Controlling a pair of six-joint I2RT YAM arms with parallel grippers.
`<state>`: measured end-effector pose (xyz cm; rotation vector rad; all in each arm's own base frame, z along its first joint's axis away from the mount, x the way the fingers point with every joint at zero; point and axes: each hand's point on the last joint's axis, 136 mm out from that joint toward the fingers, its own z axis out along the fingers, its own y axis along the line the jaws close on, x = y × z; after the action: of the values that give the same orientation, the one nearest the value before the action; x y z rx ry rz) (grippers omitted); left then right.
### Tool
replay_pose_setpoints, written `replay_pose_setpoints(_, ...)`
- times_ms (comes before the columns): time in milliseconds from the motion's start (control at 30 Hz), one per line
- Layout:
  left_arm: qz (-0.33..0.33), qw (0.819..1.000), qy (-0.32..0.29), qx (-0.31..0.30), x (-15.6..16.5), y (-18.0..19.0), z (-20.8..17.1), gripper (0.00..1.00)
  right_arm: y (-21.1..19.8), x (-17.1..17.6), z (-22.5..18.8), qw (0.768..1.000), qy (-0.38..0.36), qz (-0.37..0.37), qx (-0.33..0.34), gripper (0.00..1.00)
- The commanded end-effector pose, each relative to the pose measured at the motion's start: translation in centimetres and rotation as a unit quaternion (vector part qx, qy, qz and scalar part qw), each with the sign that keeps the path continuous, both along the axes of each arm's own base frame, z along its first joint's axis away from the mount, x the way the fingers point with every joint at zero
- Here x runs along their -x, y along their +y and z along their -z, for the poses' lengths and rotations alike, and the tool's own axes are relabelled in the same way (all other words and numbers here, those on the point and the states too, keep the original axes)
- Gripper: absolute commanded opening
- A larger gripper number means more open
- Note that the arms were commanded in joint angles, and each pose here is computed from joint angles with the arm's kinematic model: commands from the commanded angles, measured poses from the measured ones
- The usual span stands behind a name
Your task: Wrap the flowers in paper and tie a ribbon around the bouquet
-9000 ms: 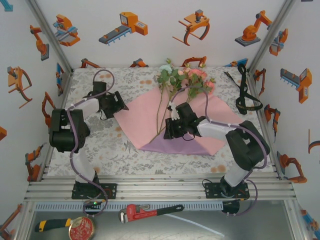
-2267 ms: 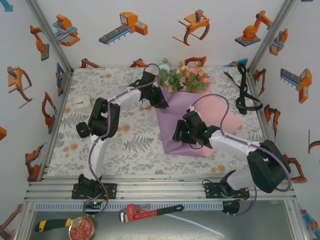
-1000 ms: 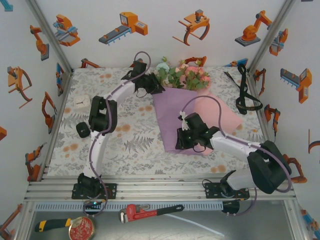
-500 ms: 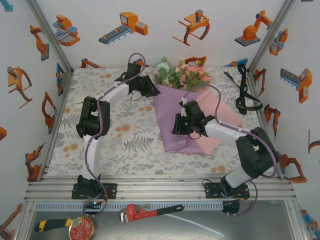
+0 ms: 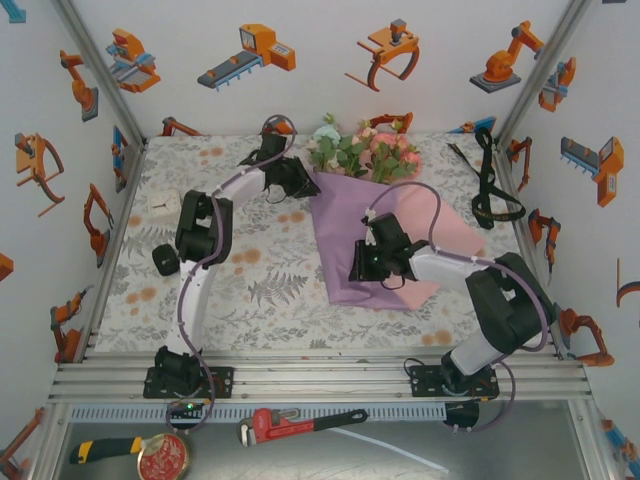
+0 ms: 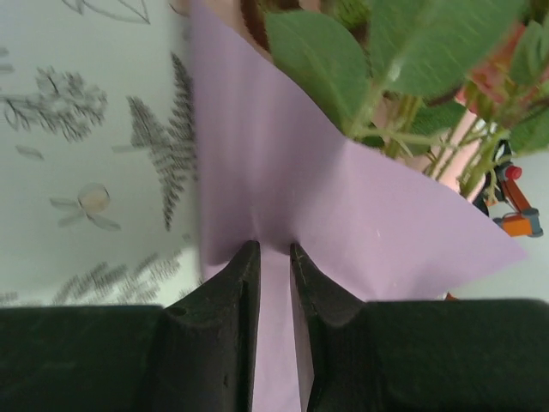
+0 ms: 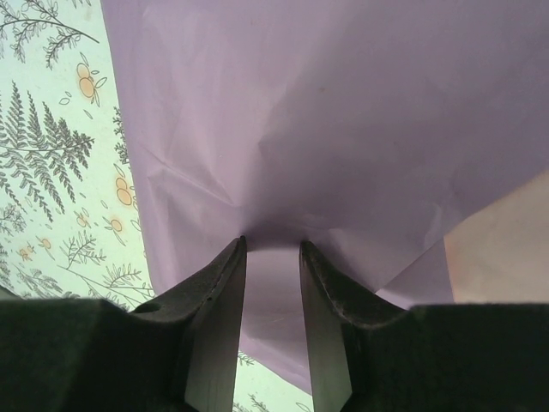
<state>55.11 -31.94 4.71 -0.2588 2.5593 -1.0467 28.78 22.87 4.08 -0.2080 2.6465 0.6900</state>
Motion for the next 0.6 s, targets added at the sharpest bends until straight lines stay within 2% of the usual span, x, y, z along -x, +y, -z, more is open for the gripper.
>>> replay_pose_setpoints(0, -0.008, 1.000, 0.004, 0.008, -1.6, 0.2, -0.1, 0.24, -1.7, 1.9, 0.7, 0.999, 0.026, -0.009, 0.043, 0.34)
replay_pose_setpoints(133, 0.005, 1.000, -0.006, 0.016, -1.8, -0.7, -1.3, 0.24, 0.3, 0.3, -5.0, 0.999, -0.010, -0.046, 0.015, 0.38)
replay_pose_setpoints(233, 0.001, 1.000, 0.009, 0.016, -1.2, -0.5, 0.0, 0.24, 3.2, -1.3, -10.0, 0.995, -0.053, -0.079, -0.032, 0.40)
replay_pose_setpoints(333, 0.003, 1.000, 0.021, 0.014, -0.5, -0.7, 1.0, 0.24, 6.9, -2.5, -12.9, 0.987, -0.077, -0.119, -0.078, 0.40)
replay_pose_setpoints(433, 0.005, 1.000, 0.023, 0.012, -0.2, -1.1, 1.5, 0.24, 11.1, -3.6, -13.4, 0.979, -0.067, -0.152, -0.122, 0.40)
replay_pose_setpoints(567, -0.002, 1.000, 0.027, 0.010, -0.3, -1.2, 2.0, 0.24, 13.8, -6.6, -10.9, 0.983, -0.031, -0.133, -0.122, 0.40)
